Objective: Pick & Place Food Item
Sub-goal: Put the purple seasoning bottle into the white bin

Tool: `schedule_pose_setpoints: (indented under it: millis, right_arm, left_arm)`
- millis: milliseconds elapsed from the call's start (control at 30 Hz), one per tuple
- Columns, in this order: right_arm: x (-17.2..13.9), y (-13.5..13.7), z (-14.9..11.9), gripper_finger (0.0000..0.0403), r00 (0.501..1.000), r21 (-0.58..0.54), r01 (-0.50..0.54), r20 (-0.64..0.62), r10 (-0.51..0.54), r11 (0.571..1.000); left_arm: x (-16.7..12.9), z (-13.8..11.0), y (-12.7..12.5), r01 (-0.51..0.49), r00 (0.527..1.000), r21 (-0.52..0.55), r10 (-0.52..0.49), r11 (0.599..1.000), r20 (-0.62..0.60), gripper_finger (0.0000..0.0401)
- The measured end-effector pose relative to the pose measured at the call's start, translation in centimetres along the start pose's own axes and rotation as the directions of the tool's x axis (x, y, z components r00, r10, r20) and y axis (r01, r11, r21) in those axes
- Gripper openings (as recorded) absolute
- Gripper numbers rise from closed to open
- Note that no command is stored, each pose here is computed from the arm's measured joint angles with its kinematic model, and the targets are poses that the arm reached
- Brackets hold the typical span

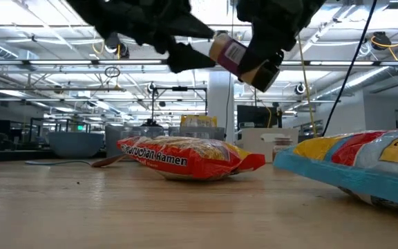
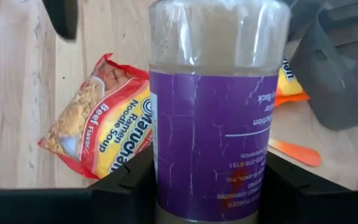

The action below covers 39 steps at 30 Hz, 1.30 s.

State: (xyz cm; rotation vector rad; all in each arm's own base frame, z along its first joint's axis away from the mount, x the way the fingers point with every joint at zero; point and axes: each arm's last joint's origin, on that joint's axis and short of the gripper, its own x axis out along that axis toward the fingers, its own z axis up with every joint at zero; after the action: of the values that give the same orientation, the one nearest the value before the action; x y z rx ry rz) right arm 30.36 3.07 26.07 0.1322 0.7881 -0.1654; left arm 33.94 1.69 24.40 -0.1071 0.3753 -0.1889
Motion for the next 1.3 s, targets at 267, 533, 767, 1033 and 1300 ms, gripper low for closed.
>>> schedule_pose_setpoints:
  millis: [267, 533, 767, 1033, 1300]
  right_arm:
    - [-0.3, 1.3, -0.5, 0.0177, 1.000, -0.044, -0.028, -0.013, 0.027, 0.999]
    - [-0.4, 1.9, -0.5, 0.0177, 1.000, -0.071, -0.016, 0.003, 0.016, 0.997]
    - [-0.4, 1.9, -0.5, 0.0177, 1.000, -0.070, -0.014, 0.002, 0.014, 0.997]
    - [-0.4, 1.8, -0.5, 0.0177, 1.000, -0.070, -0.014, 0.002, 0.014, 0.997]
    - [-0.4, 1.8, -0.5, 0.0177, 1.000, -0.070, -0.013, 0.002, 0.013, 0.997]
  left_arm:
    - [2.1, 1.9, 0.3, 0.062, 0.998, 0.022, -0.062, 0.998, -0.004, 0.0397]
    - [3.8, 1.7, 0.8, 0.080, 0.995, 0.000, -0.080, 0.997, -0.065, 0.0397]
    - [3.9, 1.7, 0.8, 0.086, 0.994, 0.001, -0.086, 0.996, -0.063, 0.0397]
    - [3.9, 1.7, 0.7, 0.087, 0.994, 0.020, -0.085, 0.996, -0.062, 0.0391]
    - [3.9, 1.7, 0.7, 0.087, 0.994, 0.022, -0.086, 0.996, -0.061, 0.0300]
